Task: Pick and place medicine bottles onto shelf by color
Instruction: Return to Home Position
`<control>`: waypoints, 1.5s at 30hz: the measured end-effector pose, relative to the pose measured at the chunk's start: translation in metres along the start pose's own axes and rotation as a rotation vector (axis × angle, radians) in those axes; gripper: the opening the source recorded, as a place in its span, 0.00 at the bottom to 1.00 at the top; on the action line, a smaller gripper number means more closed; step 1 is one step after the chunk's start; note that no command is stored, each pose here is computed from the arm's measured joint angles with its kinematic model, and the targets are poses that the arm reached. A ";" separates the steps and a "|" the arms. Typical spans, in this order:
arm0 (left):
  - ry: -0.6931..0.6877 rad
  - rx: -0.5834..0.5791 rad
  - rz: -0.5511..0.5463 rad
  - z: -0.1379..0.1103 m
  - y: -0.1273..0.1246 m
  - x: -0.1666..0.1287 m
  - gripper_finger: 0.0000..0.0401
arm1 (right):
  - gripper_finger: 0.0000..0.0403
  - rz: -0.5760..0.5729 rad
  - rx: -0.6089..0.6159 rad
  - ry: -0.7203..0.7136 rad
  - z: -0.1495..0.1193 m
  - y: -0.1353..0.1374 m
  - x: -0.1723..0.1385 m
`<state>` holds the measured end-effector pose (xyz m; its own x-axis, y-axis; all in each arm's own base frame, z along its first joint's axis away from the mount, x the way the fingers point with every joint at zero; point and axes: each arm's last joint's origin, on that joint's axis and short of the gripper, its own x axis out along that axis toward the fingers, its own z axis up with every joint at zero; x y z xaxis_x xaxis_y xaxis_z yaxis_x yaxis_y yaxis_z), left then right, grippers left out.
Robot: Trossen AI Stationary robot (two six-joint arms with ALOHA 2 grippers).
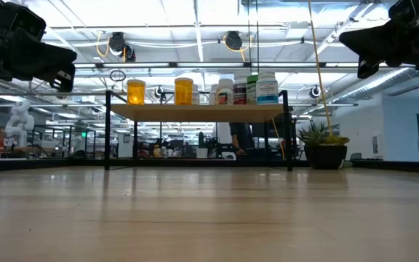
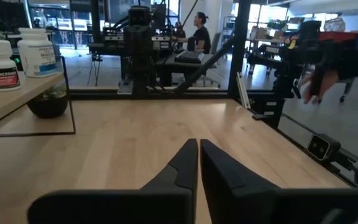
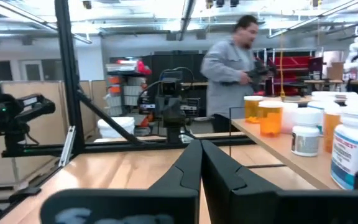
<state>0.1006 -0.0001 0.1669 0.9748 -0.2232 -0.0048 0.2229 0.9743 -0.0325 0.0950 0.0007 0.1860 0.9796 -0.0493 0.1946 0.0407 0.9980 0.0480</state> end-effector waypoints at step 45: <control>0.006 0.025 0.026 -0.001 0.001 0.000 0.09 | 0.00 0.003 0.007 0.000 0.000 0.000 0.000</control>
<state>0.1011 0.0007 0.1663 0.9802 -0.1976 -0.0117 0.1976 0.9803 -0.0075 0.0951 0.0008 0.1858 0.9798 -0.0460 0.1944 0.0360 0.9979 0.0545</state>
